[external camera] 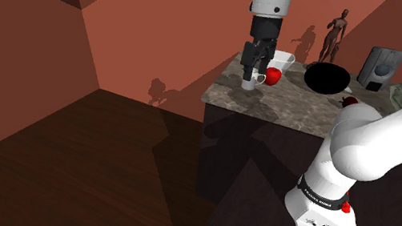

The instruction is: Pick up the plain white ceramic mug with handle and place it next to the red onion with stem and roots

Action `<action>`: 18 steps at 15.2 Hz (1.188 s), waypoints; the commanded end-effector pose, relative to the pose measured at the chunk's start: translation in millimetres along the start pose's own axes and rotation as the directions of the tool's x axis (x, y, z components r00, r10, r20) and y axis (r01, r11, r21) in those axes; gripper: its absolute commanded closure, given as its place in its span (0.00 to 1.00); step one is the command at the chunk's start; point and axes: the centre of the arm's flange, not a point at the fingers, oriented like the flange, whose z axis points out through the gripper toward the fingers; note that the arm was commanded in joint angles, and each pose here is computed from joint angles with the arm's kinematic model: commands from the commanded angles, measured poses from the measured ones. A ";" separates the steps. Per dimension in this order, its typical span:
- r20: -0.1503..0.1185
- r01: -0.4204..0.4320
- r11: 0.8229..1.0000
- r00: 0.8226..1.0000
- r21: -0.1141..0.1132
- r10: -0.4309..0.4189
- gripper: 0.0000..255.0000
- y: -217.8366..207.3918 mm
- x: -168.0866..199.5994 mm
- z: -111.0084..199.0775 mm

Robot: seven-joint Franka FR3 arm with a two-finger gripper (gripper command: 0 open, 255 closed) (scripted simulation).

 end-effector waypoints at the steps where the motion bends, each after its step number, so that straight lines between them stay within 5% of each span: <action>1: 0.000 0.000 1.000 1.000 0.000 0.000 0.00 0.0 0.0 0.0; 18: -0.067 -0.067 0.997 0.996 -0.037 0.064 0.00 179.6 101.3 58.0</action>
